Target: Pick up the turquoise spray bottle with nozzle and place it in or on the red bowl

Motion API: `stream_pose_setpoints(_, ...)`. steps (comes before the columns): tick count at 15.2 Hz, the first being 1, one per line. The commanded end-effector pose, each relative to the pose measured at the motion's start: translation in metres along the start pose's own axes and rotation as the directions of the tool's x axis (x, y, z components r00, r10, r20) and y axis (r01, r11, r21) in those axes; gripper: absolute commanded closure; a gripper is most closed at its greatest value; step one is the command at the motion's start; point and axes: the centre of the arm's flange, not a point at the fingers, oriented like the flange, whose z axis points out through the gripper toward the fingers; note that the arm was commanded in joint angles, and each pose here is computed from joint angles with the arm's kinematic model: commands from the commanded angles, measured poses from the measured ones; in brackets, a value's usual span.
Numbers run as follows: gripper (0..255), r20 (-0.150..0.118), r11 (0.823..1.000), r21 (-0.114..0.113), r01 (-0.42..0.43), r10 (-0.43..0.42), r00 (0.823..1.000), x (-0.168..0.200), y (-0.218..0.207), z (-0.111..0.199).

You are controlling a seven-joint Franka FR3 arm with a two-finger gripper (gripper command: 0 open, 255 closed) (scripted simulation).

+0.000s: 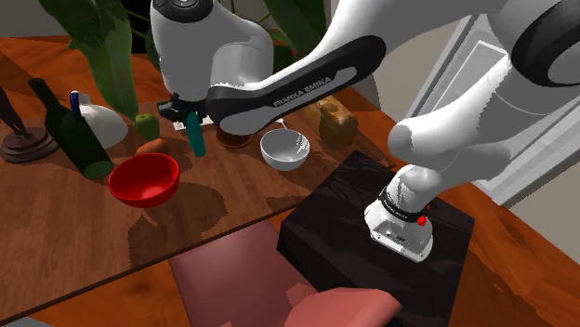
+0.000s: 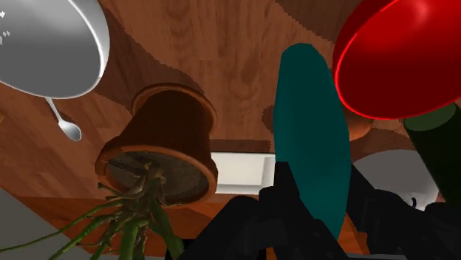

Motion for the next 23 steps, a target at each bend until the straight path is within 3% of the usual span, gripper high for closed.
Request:
stream_pose_setpoints(1,255,0.005,1.000,0.001,-0.001,0.001,1.000,0.000,-0.027,0.004)
stream_pose_setpoints(11,255,0.005,1.000,0.001,-0.001,0.001,1.000,0.010,-0.158,0.015)
stream_pose_setpoints(23,255,0.005,1.000,0.001,-0.001,0.001,1.000,-0.022,-0.157,0.071)
